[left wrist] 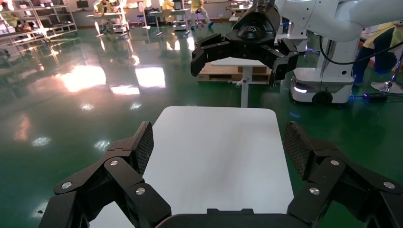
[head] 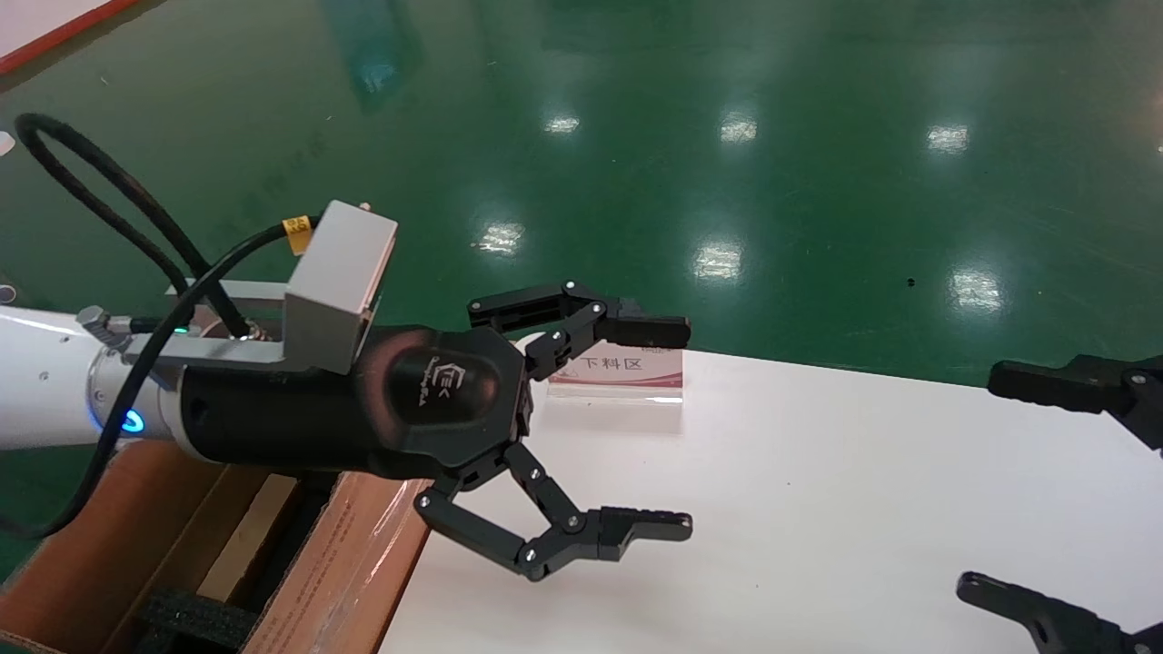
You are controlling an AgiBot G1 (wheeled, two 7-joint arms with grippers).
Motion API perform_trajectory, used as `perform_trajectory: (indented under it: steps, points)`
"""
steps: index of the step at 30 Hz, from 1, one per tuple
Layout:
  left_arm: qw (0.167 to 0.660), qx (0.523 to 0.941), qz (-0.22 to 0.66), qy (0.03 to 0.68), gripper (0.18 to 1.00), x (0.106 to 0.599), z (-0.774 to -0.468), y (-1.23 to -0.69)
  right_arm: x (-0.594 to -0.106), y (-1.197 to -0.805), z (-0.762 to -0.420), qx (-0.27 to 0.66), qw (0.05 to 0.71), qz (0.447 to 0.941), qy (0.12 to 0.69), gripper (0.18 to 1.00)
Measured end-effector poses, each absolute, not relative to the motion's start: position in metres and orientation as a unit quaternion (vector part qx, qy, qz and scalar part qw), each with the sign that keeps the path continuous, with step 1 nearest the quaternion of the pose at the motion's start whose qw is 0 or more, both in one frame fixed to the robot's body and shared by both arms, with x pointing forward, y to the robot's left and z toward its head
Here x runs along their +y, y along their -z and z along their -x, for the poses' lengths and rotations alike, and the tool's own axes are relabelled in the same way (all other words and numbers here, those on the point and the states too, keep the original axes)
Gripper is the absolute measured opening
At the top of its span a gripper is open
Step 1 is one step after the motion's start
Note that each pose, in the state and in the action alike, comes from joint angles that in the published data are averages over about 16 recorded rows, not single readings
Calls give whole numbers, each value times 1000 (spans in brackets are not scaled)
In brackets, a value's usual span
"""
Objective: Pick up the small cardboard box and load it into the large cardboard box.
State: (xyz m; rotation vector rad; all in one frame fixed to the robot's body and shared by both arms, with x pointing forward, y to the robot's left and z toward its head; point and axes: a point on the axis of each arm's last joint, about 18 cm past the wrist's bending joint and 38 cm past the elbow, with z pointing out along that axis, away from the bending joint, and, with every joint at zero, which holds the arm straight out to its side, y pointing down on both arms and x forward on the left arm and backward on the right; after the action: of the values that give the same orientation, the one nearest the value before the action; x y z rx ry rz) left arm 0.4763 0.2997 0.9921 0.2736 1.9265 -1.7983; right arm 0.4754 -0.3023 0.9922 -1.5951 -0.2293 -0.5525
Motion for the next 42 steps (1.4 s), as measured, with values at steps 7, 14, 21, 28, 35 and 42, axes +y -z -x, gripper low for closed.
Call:
perform_trajectory:
  steps: [7,14,21,28,35,42]
  points:
    - [244,705,-100,658,1001,300,-476,-992,-302,-992,-475,-101,659,705,244,1001]
    - [244,705,-101,658,1001,300,-476,-992,-302,-992,-475,-101,659,705,244,1001]
    - [244,705,-101,658,1001,300,-476,-992,-302,-992,-475,-102,659,705,244,1001]
    - [244,705,-101,658,1001,300,-475,-992,-302,-992,-475,-102,659,705,244,1001]
    - [244,705,-102,658,1001,300,-475,-992,-302,-992,-475,-102,659,705,244,1001]
    - [244,705,-102,658,1001,300,-475,-992,-302,-992,-475,-102,658,705,244,1001]
